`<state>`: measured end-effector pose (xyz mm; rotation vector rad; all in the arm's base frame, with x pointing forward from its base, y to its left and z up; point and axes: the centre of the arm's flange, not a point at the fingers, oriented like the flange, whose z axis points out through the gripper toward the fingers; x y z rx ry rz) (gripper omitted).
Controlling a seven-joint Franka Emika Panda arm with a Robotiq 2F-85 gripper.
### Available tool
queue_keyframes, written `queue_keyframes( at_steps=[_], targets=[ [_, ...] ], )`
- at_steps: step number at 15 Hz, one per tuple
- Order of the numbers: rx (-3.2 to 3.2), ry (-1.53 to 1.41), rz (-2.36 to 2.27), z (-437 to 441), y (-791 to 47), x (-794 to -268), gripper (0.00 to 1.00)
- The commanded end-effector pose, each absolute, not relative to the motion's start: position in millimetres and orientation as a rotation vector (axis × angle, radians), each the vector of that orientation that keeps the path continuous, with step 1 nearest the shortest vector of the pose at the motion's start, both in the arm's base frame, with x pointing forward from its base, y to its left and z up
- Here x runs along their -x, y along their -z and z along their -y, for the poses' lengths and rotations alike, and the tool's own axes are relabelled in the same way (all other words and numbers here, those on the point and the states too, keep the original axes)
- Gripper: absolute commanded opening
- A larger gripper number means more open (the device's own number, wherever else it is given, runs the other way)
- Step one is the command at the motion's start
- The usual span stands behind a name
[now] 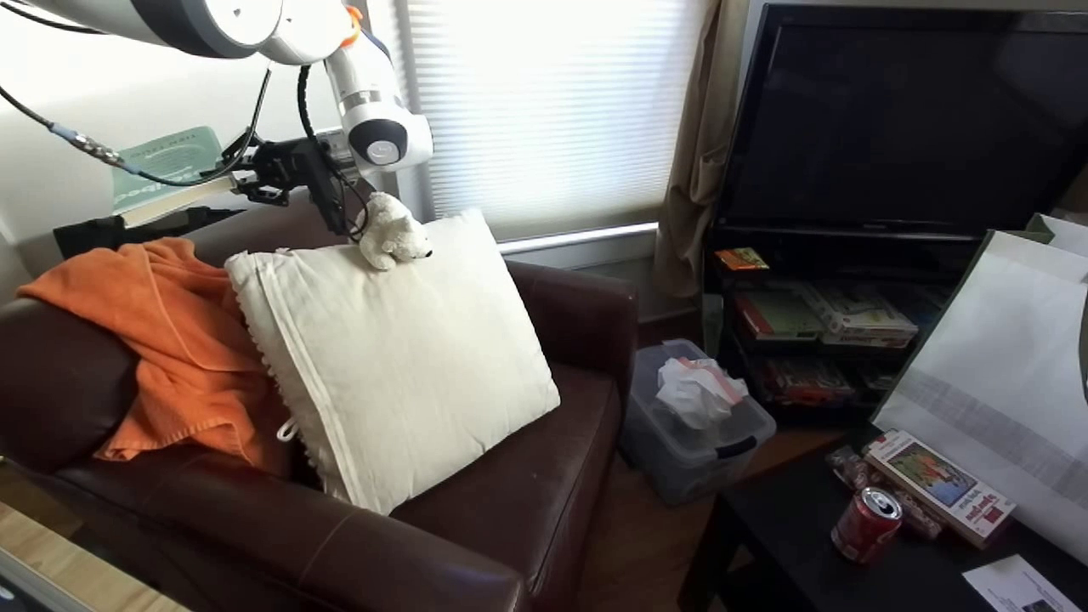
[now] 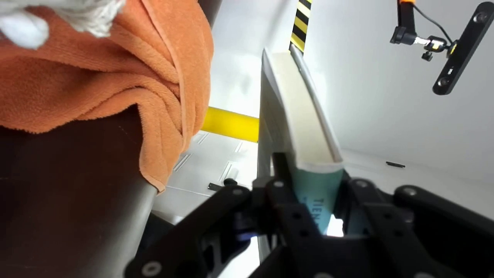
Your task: Put the book on the pillow
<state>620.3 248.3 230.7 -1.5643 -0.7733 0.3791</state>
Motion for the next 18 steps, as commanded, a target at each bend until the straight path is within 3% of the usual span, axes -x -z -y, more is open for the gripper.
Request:
queue_keyframes(
  at_steps=[1, 7, 8, 10, 11, 18],
  targets=[
    [1.540, -0.378, 0.680, -226, -227, -609, 0.07],
    [1.537, -0.343, 0.444, -168, -189, -569, 0.07],
    [1.548, -0.391, 0.516, -187, -183, -598, 0.26],
    [1.550, -0.379, 0.468, -171, -174, -590, 0.26],
    [1.552, -0.375, 0.459, -168, -174, -588, 0.07],
    [1.632, -0.248, 0.434, -153, -226, -584, 0.07]
  ],
)
